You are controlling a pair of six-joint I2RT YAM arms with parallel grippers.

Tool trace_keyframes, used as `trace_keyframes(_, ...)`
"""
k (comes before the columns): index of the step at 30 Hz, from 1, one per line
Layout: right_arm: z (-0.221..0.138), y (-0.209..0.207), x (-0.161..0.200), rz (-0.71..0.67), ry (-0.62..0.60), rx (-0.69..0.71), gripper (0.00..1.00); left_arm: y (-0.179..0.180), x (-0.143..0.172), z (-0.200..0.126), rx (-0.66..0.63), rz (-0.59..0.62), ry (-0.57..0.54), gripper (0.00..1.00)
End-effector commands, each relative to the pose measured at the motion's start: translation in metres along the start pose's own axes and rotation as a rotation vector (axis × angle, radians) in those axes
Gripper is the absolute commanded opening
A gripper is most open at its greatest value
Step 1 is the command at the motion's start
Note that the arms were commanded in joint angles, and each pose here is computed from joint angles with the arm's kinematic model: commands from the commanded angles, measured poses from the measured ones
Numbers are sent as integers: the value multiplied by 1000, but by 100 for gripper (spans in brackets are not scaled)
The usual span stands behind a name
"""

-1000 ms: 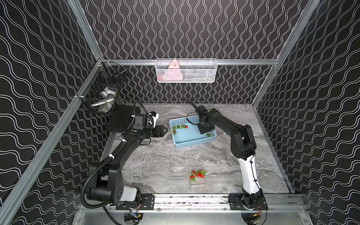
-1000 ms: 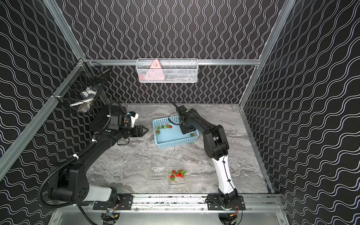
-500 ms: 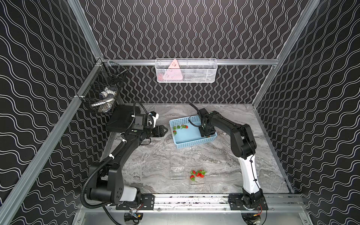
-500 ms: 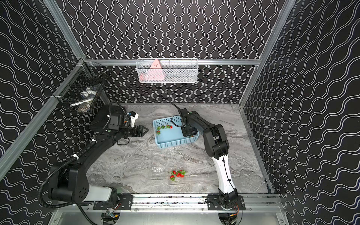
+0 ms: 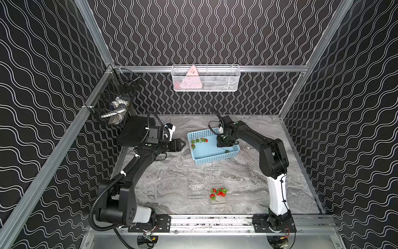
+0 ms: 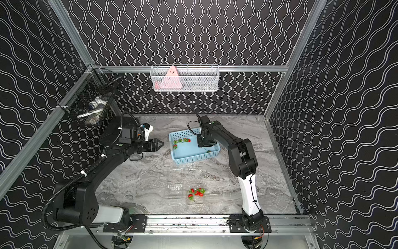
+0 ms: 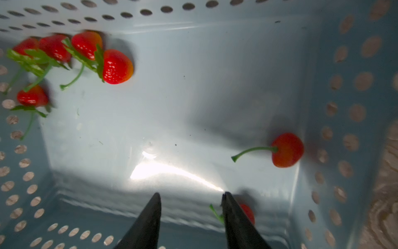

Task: Pack strawberries into containers
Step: Pick up the strawberry from the basket.

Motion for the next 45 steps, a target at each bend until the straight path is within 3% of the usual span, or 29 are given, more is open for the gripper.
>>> trace_keyframes(1,-8,-4,3,-57,14,70,49,-2,-3,-2,9,13,-20,72)
trace_keyframes(5,-14,-14,9,-108,52,180,50,-2,-4,-2,10,13,-22,72)
trace_keyframes(25,26,-22,25,-172,215,168,54,0,-3,1,5,11,-11,72)
trace_keyframes(36,36,-25,28,-166,237,195,29,1,-3,2,0,10,-6,72)
trace_keyframes(45,-3,-15,8,-150,51,159,16,1,-3,2,-3,13,-9,72)
Point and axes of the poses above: each gripper's point midway between its finger pads, its own z axis out along the fingers, its own y axis along the line the jaws close on, x = y × z, the point moved 10 cm from there along -z, back along the fingers, and after that the axes turned 3 degrees about z, right-handed, at the moved point
